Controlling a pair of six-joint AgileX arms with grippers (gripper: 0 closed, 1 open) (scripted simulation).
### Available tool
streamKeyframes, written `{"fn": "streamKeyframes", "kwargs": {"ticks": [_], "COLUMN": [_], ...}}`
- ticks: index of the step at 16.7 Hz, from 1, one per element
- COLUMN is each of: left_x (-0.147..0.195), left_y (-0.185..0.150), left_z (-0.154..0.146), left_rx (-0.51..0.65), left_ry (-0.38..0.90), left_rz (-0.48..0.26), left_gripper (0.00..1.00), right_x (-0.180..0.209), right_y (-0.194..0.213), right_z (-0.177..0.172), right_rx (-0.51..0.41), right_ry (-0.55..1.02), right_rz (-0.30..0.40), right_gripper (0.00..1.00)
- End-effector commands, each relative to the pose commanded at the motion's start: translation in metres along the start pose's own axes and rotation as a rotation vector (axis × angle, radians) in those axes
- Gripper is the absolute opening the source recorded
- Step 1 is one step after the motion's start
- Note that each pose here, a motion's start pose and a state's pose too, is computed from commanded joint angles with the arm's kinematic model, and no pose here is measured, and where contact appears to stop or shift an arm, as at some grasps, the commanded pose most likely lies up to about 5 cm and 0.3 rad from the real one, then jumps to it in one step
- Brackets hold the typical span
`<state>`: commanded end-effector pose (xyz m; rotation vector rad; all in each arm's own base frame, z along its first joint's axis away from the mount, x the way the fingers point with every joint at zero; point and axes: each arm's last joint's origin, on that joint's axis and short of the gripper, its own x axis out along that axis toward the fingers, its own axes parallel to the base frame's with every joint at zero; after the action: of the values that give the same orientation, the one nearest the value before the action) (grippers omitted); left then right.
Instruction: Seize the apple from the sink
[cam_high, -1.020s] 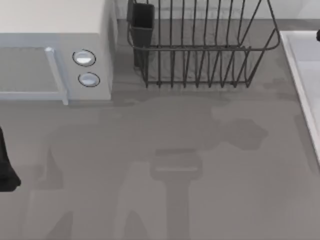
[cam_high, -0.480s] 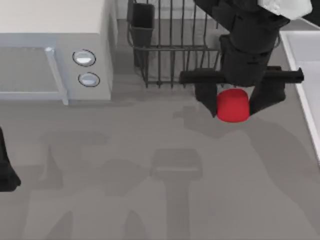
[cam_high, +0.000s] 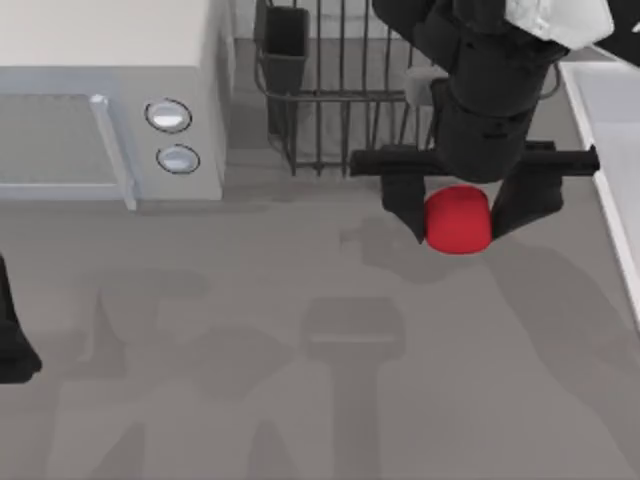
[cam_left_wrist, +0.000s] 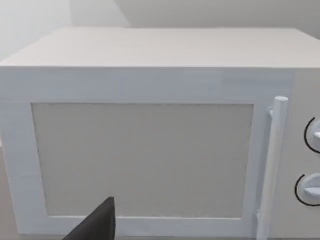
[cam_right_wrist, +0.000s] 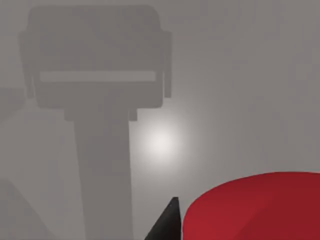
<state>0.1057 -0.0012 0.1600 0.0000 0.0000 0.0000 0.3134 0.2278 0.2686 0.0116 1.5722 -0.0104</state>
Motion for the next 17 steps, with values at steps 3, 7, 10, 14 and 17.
{"fn": "streamKeyframes", "kwargs": {"ticks": [3, 7, 10, 14, 17], "left_x": [0.000, 0.000, 0.000, 0.000, 0.000], "left_y": [0.000, 0.000, 0.000, 0.000, 0.000], "left_z": [0.000, 0.000, 0.000, 0.000, 0.000], "left_rx": [0.000, 0.000, 0.000, 0.000, 0.000], "left_ry": [0.000, 0.000, 0.000, 0.000, 0.000], "left_rz": [0.000, 0.000, 0.000, 0.000, 0.000], "left_gripper": [1.00, 1.00, 1.00, 1.00, 1.00], "right_x": [0.020, 0.069, 0.101, 0.109, 0.109], "right_y": [0.002, 0.003, 0.001, 0.000, 0.000], "right_z": [0.002, 0.004, 0.000, -0.001, -0.001], "right_rx": [-0.001, -0.003, -0.004, -0.004, -0.004], "right_ry": [0.004, -0.009, -0.004, -0.001, -0.001], "right_rz": [-0.004, 0.006, 0.001, -0.001, -0.001], "right_gripper": [0.00, 0.00, 0.00, 0.00, 0.15]}}
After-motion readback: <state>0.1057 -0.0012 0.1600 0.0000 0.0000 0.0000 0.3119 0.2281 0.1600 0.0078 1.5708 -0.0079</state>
